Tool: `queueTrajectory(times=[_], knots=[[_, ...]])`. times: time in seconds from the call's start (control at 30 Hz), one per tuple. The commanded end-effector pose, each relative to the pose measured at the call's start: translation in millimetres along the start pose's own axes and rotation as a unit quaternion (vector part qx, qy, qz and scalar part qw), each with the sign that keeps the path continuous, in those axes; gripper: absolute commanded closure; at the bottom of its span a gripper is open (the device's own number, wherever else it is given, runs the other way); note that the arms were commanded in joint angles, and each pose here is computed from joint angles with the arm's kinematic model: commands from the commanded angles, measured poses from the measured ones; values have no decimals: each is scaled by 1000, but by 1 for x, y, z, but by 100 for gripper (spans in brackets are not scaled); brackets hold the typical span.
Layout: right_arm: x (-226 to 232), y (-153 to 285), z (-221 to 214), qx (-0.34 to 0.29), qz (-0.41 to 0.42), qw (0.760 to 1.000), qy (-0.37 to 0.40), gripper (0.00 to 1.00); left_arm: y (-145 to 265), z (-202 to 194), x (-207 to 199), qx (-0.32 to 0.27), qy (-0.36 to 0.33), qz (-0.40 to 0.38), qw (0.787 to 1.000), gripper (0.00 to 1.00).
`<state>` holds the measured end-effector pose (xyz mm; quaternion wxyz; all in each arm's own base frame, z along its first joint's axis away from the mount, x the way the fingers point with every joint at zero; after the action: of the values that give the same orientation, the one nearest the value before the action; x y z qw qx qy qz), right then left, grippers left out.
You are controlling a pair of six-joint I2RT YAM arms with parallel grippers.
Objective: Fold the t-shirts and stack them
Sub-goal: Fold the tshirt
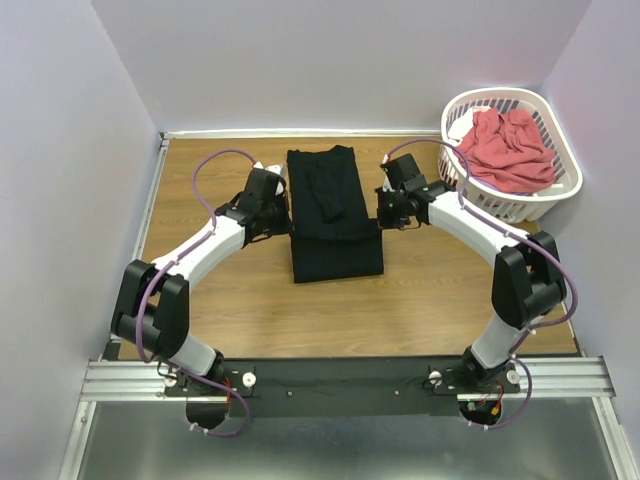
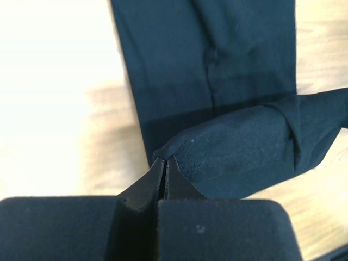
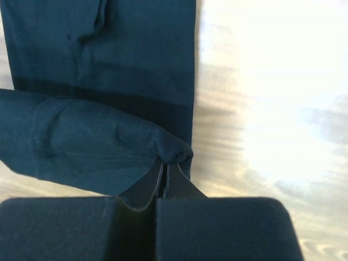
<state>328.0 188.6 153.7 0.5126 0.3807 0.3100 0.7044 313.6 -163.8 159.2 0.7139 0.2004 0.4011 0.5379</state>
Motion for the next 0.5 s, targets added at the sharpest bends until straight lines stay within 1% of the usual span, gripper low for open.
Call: queueTrajectory(times=[0.0,0.17,0.2,0.27,0.33,0.47], knots=[[-6,-3,31,-43,-11,999,22,100,-13,20,9,-33,-19,24,999,100],[-9,-15,45,-53,-14,998,22,100,-31,29,15,-31,-13,36,999,100],[-11,-19,48,-54,-15,998,21,100,-33,32,20,-37,-12,53,998,100],[-10,-23,52,-60,-13,998,22,100,-39,35,26,-40,-8,59,997,100],[-8,-34,52,-53,-1,998,26,100,-45,36,30,-37,-3,63,997,100],[-13,-55,49,-46,-13,998,31,100,-58,36,29,-34,3,55,998,100]])
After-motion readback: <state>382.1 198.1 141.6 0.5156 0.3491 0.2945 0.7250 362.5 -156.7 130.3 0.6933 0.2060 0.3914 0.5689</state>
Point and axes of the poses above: each gripper's point midway between its finger pads, its own y axis back along the fingers, its own x axis along the line the jaws close on, z = x × y, the point moved 6 cm from there along y, back along the fingers
